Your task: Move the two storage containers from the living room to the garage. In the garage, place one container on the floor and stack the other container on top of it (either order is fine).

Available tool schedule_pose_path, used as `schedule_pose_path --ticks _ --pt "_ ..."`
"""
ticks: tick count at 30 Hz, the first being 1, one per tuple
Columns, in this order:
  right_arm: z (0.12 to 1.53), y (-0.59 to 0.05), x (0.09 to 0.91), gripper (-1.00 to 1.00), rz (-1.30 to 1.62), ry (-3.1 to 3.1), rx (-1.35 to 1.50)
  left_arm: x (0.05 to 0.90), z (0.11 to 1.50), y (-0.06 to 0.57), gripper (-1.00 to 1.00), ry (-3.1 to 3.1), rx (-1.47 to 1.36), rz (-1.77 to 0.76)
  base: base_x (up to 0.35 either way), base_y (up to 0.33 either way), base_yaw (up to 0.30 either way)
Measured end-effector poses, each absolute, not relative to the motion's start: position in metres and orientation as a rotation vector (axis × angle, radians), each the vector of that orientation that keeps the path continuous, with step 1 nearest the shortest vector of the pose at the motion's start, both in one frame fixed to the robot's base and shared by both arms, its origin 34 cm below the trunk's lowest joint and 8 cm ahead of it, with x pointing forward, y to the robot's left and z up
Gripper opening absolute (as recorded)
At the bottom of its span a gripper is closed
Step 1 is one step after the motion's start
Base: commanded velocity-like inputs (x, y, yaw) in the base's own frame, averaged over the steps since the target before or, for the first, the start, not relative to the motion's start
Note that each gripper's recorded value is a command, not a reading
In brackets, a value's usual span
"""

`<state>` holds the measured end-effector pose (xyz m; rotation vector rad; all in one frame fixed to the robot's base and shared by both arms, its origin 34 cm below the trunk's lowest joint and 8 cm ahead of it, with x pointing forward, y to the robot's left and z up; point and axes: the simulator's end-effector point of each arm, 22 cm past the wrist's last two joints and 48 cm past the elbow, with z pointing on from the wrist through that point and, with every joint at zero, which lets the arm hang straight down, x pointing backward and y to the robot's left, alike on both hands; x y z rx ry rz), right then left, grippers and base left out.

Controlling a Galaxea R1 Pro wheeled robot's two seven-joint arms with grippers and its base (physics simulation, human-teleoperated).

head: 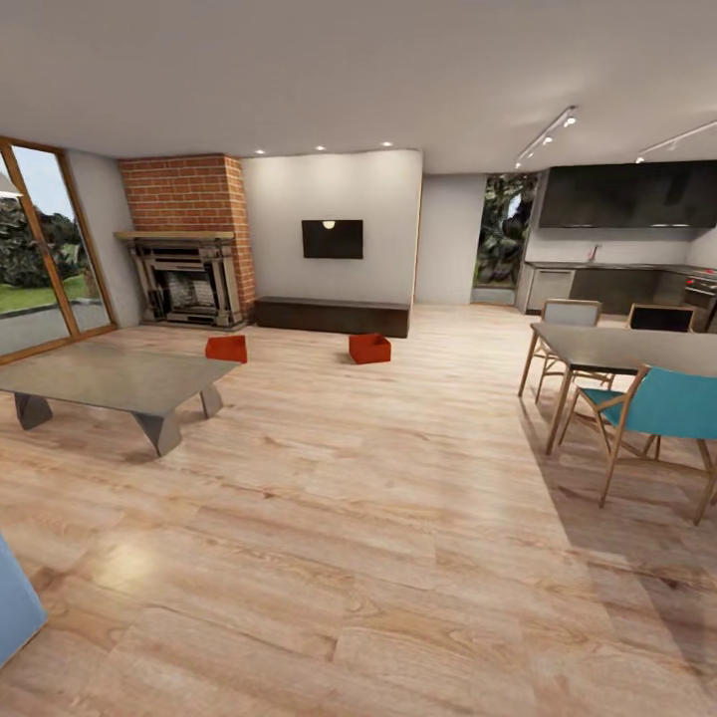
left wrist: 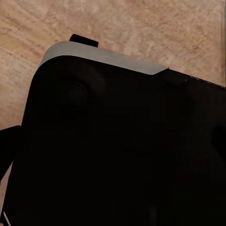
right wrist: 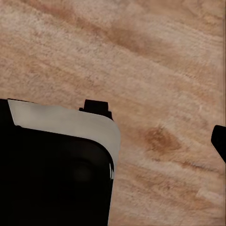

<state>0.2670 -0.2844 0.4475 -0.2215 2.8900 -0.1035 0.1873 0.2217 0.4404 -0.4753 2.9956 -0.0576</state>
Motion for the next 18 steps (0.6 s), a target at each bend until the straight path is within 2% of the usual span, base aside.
schedule_pose_path --ticks 18 --pt "0.4475 -0.2842 0.2671 1.00 -0.103 2.890 -0.221 0.1869 0.4403 0.2218 1.00 2.998 -0.475 -0.058 0.326 0.000 0.000"
